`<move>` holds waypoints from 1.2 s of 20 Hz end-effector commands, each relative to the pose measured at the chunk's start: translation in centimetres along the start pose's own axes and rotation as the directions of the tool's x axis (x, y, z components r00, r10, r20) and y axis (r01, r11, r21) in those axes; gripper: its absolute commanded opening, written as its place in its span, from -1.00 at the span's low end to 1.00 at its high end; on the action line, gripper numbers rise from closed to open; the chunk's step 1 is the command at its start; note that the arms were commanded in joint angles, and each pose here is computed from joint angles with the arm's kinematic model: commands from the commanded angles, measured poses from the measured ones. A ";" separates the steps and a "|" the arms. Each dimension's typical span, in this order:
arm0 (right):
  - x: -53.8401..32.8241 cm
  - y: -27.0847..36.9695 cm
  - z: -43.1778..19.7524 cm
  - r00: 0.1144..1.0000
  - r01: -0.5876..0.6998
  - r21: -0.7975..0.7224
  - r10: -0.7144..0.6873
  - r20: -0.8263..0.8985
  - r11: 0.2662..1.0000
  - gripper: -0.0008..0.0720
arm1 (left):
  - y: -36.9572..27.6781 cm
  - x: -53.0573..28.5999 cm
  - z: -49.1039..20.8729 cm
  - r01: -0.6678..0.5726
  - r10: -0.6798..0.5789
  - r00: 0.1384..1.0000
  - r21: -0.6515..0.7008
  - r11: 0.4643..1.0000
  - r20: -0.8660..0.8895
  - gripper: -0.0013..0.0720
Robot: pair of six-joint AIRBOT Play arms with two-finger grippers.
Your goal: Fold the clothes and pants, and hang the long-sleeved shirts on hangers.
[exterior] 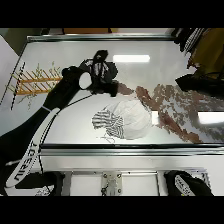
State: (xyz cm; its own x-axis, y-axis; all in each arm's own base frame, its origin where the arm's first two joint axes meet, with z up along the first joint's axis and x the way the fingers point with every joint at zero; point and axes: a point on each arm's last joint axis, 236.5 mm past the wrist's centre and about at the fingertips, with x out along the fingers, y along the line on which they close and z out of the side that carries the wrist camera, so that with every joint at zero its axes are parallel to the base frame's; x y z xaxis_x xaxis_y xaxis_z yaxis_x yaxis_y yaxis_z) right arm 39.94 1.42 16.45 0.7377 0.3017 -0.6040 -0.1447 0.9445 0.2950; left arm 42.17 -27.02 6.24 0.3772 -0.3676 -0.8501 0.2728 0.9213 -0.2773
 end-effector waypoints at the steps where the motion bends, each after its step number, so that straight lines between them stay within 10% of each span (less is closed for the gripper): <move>1: 2.0 -2.5 -4.7 0.981 0.041 -0.009 -0.042 -0.191 0.999 0.50 | 8.6 2.5 -2.9 -0.060 0.026 0.989 -0.231 0.971 -0.149 0.91; 16: 15.7 1.1 -22.7 0.774 -0.068 0.159 0.153 -0.615 0.985 0.49 | 8.5 11.1 -15.9 0.038 -0.219 0.913 -0.461 0.886 -0.344 0.91; 17: 16.0 1.4 -22.7 0.778 -0.071 0.150 0.149 -0.611 0.986 0.49 | 8.3 11.0 -15.5 0.045 -0.219 0.915 -0.455 0.889 -0.339 0.81; 18: 16.3 1.4 -22.6 0.786 -0.069 0.144 0.142 -0.601 0.987 0.48 | 8.2 10.9 -14.9 0.053 -0.221 0.918 -0.451 0.891 -0.329 0.23; 20: 16.4 1.2 -22.1 0.795 -0.068 0.138 0.137 -0.592 0.988 -0.54 | 7.8 10.6 -13.3 0.074 -0.224 0.927 -0.439 0.895 -0.301 -0.93; 21: 16.3 1.2 -21.3 0.805 -0.070 0.135 0.135 -0.577 0.988 -0.92 | 7.6 10.0 -12.1 0.089 -0.230 0.930 -0.431 0.898 -0.287 -0.93; 24: 13.7 1.6 -12.5 0.897 -0.100 0.041 0.108 -0.428 0.994 -0.92 | 7.3 4.2 -4.7 0.165 -0.227 0.963 -0.346 0.924 -0.145 -0.93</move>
State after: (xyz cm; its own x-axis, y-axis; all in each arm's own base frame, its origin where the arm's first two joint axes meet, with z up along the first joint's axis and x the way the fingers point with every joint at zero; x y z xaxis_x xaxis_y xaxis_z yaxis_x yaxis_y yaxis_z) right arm 39.05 9.68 -6.20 0.2465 0.4443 -0.8613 -0.1300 0.8959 0.4249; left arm 38.86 -21.64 -7.43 0.0781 -0.5213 -0.8498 -0.0738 0.8470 -0.5264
